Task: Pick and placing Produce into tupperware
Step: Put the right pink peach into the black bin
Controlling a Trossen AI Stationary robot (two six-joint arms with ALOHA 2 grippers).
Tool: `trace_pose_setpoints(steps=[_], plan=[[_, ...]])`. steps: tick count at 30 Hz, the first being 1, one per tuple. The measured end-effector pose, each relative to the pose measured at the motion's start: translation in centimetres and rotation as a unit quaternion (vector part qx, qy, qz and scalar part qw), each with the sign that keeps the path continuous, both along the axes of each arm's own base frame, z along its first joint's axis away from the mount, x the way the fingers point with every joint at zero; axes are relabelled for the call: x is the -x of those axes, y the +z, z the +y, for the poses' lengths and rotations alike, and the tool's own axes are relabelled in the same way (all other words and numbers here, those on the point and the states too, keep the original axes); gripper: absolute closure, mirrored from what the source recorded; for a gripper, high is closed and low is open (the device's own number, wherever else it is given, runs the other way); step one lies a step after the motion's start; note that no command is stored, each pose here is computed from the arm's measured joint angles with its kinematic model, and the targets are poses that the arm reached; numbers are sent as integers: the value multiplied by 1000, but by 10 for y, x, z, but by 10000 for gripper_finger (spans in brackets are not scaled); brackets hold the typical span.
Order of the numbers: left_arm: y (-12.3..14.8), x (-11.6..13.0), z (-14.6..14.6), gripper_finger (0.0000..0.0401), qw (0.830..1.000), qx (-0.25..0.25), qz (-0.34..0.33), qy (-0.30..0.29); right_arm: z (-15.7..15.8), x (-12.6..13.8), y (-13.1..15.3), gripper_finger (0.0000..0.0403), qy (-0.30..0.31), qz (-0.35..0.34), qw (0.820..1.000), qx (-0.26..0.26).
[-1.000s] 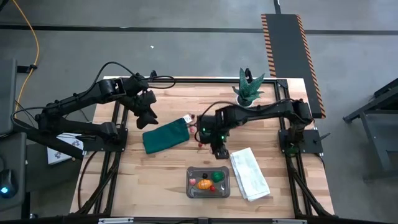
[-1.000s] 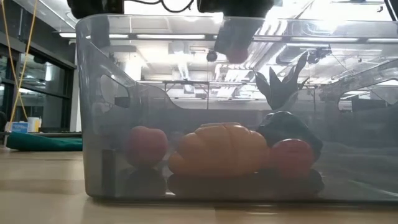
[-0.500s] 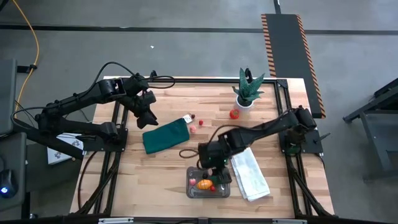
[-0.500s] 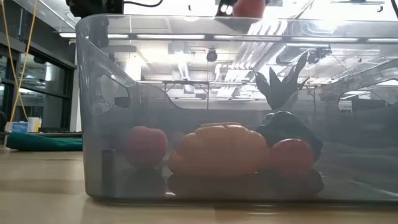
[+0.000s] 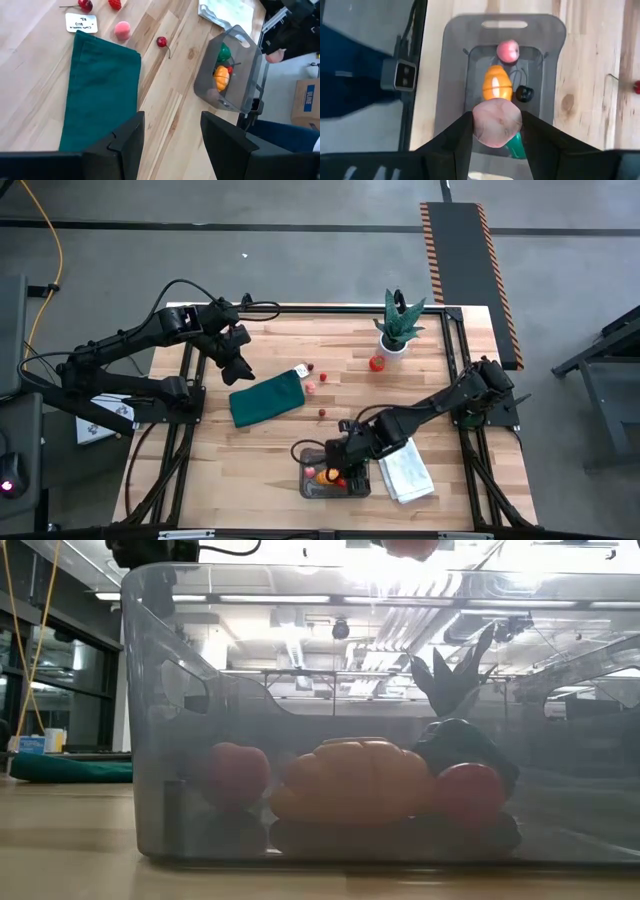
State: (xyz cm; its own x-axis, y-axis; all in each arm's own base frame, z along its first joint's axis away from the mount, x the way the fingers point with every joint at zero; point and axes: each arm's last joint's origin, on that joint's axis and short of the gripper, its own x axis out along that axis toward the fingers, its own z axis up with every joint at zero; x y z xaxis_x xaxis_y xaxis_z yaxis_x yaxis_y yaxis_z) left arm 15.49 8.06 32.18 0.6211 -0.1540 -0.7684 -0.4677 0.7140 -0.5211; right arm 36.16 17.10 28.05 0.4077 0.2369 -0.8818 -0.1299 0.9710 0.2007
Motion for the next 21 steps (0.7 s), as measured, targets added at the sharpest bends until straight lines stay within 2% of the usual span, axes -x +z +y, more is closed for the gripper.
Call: trace_pose_setpoints(steps=[13,21], plan=[[0,0,1,220,1000,-1,8,17,16,7,0,263,-88,5,996,-16],[0,0,1,220,1000,0,9,22,17,3,-20,263,-132,23,991,-3]])
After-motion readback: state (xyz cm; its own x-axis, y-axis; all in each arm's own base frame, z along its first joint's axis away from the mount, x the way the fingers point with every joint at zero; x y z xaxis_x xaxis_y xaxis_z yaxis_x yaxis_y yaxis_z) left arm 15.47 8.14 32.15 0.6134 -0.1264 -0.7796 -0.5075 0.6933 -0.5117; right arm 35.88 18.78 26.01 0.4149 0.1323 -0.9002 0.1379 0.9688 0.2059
